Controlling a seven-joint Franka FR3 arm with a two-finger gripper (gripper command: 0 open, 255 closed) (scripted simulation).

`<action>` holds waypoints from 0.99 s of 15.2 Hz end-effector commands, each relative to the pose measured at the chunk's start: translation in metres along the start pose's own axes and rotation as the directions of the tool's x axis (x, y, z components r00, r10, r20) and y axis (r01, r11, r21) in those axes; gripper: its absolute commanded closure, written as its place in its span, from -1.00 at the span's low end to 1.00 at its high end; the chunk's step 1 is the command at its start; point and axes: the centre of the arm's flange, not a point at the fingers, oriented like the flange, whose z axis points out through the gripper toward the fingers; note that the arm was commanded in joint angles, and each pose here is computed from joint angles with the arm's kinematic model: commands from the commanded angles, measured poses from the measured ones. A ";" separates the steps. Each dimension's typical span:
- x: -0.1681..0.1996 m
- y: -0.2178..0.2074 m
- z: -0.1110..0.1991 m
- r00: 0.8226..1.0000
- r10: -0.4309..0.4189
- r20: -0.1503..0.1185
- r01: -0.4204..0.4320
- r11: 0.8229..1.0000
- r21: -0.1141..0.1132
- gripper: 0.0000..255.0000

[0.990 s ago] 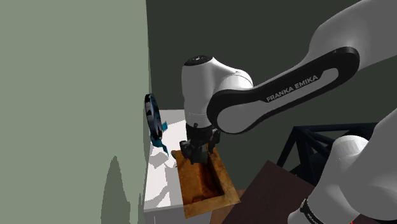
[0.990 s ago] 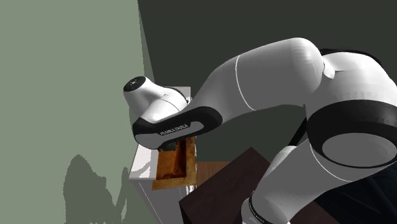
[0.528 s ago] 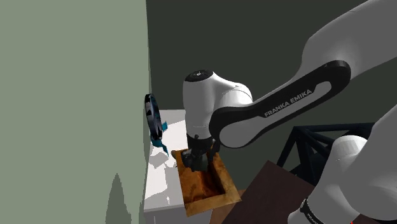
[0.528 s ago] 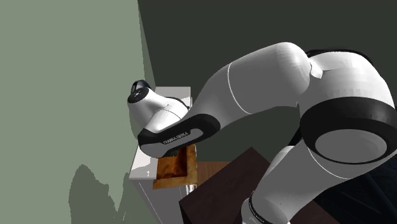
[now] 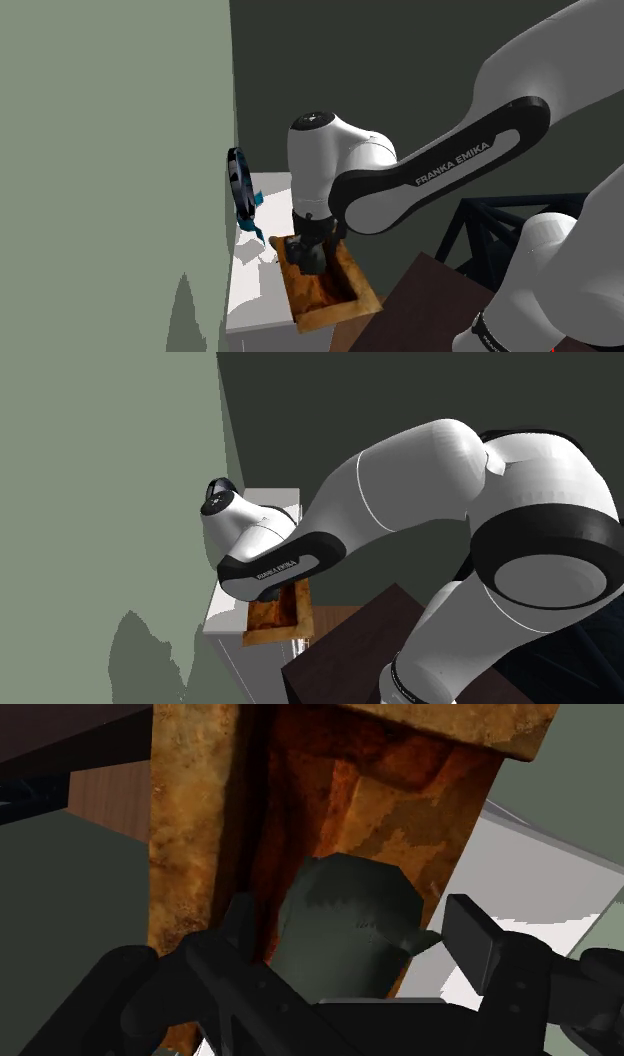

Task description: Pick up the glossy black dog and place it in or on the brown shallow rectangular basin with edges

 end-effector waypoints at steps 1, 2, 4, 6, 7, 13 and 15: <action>0.000 0.000 0.000 1.000 0.000 0.000 0.000 1.000 0.000 -1.00; 0.000 0.000 0.000 1.000 0.000 0.000 0.000 1.000 0.000 -1.00; 0.000 0.000 0.000 1.000 0.000 0.000 0.000 1.000 0.000 -1.00; 0.000 0.000 -0.013 1.000 0.000 0.000 0.000 1.000 0.000 -1.00; 0.000 0.000 -0.027 1.000 0.000 0.000 0.000 1.000 0.000 -1.00; 0.000 0.000 -0.050 1.000 0.000 0.000 0.000 1.000 0.000 -1.00; 0.000 0.000 -0.050 1.000 0.000 0.000 0.000 1.000 0.000 -1.00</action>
